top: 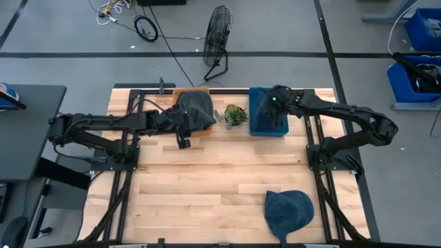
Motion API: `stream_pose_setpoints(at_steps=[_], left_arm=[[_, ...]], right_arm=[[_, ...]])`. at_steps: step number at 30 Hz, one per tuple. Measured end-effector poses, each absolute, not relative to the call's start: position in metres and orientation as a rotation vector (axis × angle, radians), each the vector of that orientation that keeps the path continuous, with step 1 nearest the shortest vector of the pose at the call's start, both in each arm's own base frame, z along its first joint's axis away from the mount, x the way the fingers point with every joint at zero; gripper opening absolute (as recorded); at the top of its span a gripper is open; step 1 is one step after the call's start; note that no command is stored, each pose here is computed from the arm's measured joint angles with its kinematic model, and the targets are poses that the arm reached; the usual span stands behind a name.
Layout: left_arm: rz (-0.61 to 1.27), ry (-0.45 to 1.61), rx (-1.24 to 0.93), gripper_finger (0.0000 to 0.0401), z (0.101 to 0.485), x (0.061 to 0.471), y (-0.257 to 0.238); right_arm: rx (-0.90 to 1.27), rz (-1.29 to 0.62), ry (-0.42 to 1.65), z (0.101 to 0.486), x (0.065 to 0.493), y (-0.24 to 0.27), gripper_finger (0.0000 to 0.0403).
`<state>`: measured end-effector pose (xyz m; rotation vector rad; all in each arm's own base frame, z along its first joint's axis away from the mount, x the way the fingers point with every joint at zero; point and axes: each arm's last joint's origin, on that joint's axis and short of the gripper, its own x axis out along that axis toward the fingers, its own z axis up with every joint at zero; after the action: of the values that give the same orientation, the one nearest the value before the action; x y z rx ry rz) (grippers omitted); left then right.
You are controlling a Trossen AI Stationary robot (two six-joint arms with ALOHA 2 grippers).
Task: Pick & Place hat
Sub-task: Put the left blue cap into the blue bin
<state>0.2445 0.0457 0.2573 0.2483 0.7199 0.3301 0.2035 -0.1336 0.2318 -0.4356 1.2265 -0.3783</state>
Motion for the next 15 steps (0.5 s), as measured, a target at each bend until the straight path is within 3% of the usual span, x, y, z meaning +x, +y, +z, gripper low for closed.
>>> stream_pose_setpoints(at_steps=[7,15], left_arm=[[0.303,0.716,0.258,0.0142,0.257,0.246,0.039],[0.285,0.71,0.253,0.0142,0.257,0.247,0.033]], right_arm=[[-0.455,-0.329,1.184,0.204,0.207,-0.146,0.0023],[-0.442,-0.362,1.164,0.204,0.211,-0.15,0.0054]])
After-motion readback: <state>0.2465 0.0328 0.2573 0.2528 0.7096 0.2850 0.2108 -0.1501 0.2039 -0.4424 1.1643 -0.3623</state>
